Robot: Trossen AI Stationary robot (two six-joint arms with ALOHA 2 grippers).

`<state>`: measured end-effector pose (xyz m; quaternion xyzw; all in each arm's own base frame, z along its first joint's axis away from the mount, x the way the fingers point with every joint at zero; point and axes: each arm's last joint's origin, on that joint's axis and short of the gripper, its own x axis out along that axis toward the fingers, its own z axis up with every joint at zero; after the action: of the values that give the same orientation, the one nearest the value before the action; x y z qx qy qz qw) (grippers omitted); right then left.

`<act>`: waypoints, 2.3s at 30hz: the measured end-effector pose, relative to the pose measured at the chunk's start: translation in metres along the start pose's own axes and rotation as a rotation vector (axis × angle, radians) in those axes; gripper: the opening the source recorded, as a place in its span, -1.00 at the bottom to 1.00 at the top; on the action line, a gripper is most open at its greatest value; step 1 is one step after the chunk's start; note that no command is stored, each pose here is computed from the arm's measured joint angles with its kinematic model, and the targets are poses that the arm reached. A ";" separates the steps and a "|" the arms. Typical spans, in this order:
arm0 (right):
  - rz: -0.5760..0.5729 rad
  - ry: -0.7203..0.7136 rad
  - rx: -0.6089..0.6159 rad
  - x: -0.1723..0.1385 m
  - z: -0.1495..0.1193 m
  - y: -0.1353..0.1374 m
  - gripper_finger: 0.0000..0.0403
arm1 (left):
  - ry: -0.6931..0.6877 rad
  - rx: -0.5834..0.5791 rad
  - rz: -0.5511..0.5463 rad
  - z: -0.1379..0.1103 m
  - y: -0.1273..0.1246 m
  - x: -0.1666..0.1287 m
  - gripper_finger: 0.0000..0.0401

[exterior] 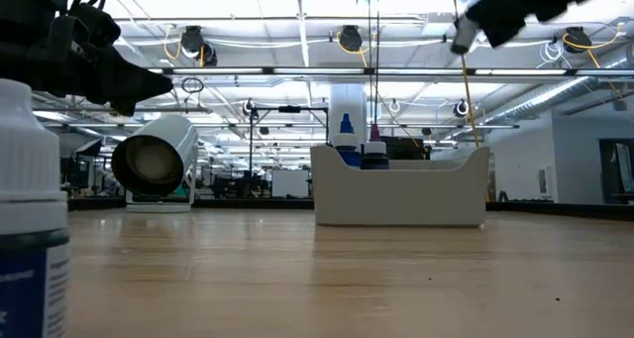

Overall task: Pick & Place food coloring
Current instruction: Put the bottom small blue food coloring bottle into the bin

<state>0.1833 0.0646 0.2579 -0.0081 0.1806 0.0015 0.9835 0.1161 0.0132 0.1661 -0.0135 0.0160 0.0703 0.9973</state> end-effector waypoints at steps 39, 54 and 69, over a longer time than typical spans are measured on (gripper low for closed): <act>-0.151 -0.401 0.073 -0.028 -0.080 -0.049 -0.78 | -0.046 0.041 0.122 0.004 0.003 0.000 -0.78; -0.299 0.041 0.056 0.035 -0.034 -0.065 -0.78 | -0.078 0.066 0.123 0.008 0.003 -0.001 -0.78; -0.345 0.148 0.233 0.065 -0.056 -0.069 -0.78 | -0.073 0.067 0.124 0.007 0.003 0.000 -0.78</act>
<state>0.2250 -0.0049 0.1833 0.0747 0.2471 -0.1883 0.9476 0.1154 0.0167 0.1733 0.0237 -0.0171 0.1316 0.9909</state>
